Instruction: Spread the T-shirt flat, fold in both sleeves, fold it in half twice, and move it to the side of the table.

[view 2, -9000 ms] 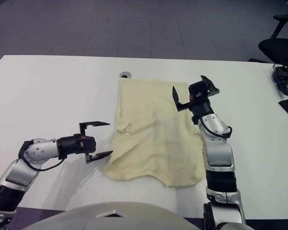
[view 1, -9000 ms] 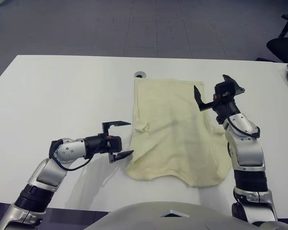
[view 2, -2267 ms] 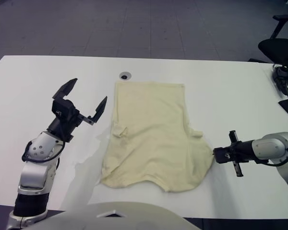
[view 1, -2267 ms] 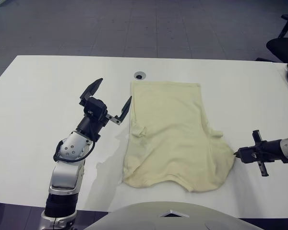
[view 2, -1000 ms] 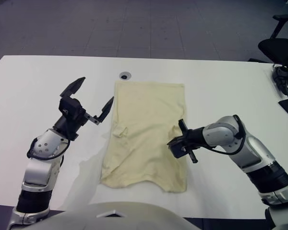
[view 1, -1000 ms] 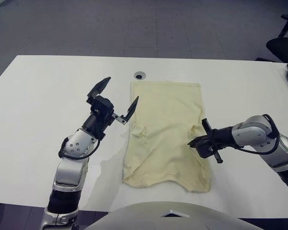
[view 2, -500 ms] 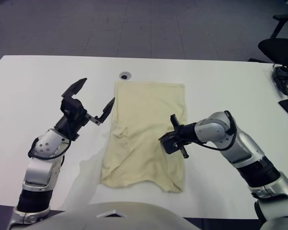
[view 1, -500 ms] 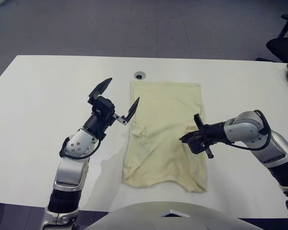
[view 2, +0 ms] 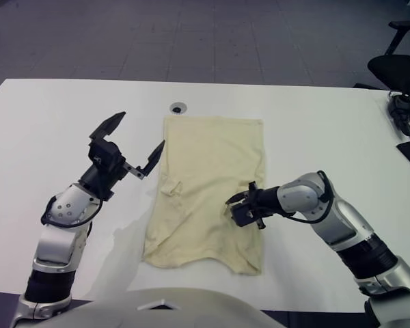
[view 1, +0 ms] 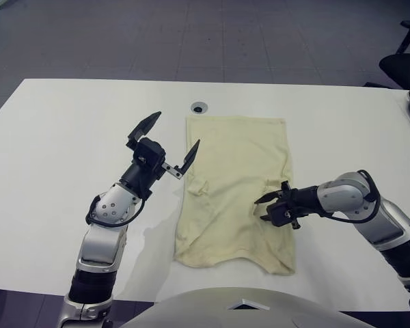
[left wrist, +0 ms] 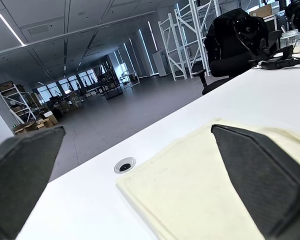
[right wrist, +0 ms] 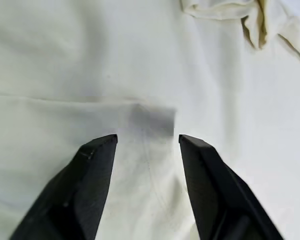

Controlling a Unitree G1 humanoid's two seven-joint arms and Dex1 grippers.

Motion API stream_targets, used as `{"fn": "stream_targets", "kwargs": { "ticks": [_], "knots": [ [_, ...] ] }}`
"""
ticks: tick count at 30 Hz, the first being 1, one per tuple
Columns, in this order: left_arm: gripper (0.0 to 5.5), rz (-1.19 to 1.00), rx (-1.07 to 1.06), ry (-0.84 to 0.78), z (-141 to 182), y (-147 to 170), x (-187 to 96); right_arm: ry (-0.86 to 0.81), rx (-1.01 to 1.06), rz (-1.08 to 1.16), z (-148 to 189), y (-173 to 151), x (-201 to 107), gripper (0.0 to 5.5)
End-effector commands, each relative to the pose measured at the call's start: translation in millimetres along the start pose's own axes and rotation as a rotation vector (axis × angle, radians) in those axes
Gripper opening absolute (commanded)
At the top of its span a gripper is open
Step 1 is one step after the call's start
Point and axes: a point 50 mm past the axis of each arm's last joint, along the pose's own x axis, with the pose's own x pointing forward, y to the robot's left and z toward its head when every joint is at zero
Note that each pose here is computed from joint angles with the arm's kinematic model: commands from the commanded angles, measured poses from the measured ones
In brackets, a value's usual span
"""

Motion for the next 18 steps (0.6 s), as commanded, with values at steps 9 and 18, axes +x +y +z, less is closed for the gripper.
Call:
{"fn": "stream_targets", "kwargs": {
  "ticks": [9, 18],
  "knots": [
    [5.4, -0.026, 0.01, 0.017, -2.4, -1.8, 1.0, -0.081, 0.28, -0.471, -14.9, -3.0, -33.7, 4.16],
    [5.4, -0.229, 0.036, 0.076, -9.5, -20.6, -11.7, -0.097, 0.558, -0.381, 3.2, 42.3, -37.3, 5.39]
  ]
}}
